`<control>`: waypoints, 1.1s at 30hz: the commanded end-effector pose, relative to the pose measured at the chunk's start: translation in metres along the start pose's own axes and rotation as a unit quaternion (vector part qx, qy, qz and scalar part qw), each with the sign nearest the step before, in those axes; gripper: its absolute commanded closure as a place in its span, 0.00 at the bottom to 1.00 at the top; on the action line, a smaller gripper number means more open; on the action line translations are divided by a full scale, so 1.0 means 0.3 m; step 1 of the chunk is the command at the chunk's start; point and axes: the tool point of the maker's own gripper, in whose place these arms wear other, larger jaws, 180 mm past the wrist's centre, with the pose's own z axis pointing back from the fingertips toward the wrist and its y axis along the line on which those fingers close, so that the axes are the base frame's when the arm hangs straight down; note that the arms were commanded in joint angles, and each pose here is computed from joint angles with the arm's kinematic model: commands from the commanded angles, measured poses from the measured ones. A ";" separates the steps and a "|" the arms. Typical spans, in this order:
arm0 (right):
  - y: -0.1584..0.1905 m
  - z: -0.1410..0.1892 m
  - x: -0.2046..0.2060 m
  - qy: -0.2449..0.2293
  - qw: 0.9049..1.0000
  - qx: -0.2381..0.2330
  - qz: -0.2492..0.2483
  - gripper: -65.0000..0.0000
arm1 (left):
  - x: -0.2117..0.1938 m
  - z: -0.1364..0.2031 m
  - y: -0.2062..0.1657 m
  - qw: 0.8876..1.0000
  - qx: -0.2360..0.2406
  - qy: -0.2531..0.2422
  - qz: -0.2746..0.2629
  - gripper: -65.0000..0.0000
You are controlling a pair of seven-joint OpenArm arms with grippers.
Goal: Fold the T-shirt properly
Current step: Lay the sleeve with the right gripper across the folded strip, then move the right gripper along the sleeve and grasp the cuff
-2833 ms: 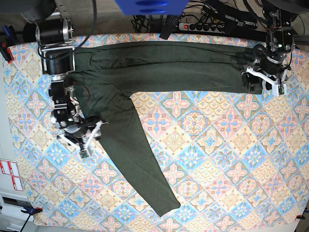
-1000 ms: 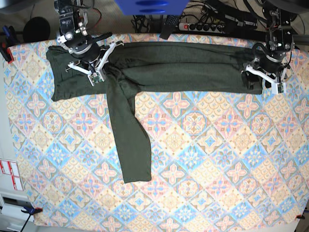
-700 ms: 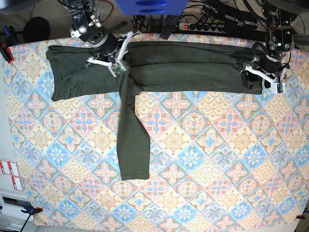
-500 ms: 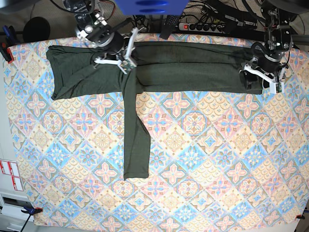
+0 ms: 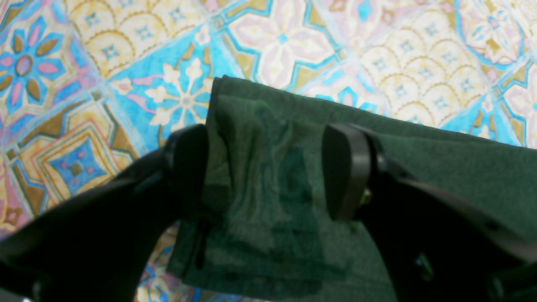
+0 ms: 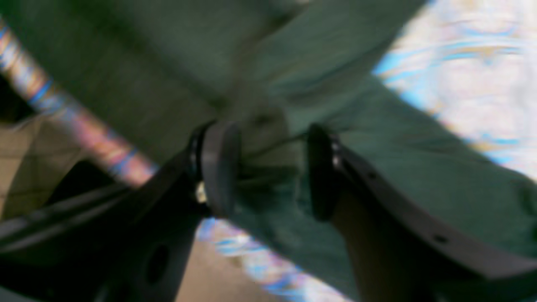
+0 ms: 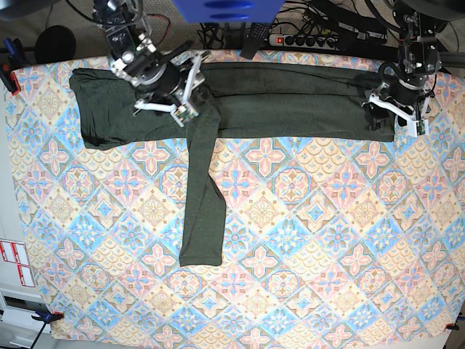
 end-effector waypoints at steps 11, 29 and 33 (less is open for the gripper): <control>-0.189 -0.013 0.395 -0.131 0.990 -0.059 0.020 0.59 | 0.041 0.007 0.005 1.000 -0.001 -0.020 -0.007 0.34; -0.536 -0.324 0.562 -0.090 0.991 -0.094 -0.019 0.59 | 0.024 0.005 -0.019 1.000 -0.005 -0.019 0.008 0.34; -0.569 -0.365 0.540 -0.086 0.991 -0.094 -0.030 0.59 | 0.025 0.005 -0.021 1.000 -0.005 -0.020 0.008 0.34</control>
